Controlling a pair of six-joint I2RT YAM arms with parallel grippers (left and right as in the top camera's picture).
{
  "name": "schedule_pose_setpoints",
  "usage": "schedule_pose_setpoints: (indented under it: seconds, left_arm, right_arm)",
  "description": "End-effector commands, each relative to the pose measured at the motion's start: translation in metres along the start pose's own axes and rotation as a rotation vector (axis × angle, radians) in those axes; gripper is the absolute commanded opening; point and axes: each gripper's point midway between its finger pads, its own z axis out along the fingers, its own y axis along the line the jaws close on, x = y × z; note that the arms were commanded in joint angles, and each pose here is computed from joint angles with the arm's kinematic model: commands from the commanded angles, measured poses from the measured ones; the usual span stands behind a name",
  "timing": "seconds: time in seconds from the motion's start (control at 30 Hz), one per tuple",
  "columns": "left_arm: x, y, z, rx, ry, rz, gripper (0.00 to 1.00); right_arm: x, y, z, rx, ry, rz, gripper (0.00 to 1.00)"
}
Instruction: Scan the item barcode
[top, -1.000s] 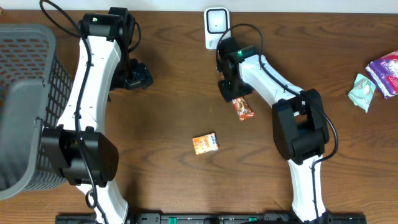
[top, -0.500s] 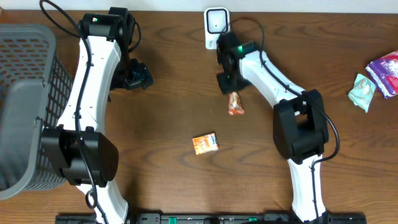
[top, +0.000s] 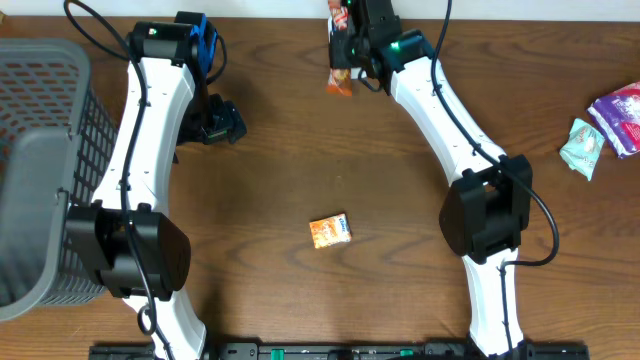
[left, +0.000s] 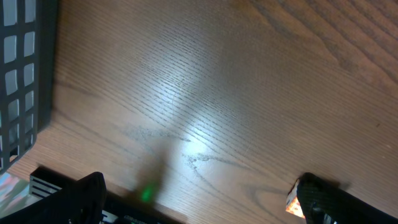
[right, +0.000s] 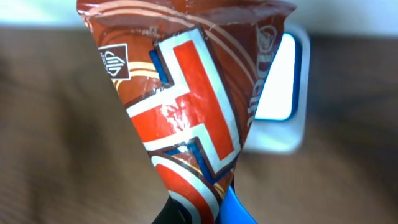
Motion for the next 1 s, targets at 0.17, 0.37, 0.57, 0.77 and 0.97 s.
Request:
schedule_pose_setpoints:
  seconds: [0.17, 0.37, 0.57, 0.77, 0.97]
  left_arm:
    - [0.0, 0.003, 0.004, -0.016, 0.009, -0.004, 0.98]
    - [0.0, 0.003, 0.004, -0.016, 0.009, -0.004, 0.98]
    - [0.0, 0.002, 0.004, -0.015, 0.009, -0.004, 0.98]
    - [0.0, 0.003, 0.004, -0.016, 0.009, -0.004, 0.98]
    - [0.0, 0.002, 0.004, -0.016, 0.009, -0.003, 0.98]
  right_arm:
    - [-0.029, -0.016, 0.013, -0.009, -0.117, 0.214, 0.01]
    - [-0.018, -0.04, 0.028, 0.013, -0.079, 0.368, 0.01]
    - [0.0, -0.038, 0.044, -0.063, 0.004, 0.474, 0.01]
    - [0.003, -0.023, 0.042, -0.148, 0.055, 0.583, 0.01]
    - [-0.001, -0.025, 0.036, -0.17, 0.056, 0.556, 0.01]
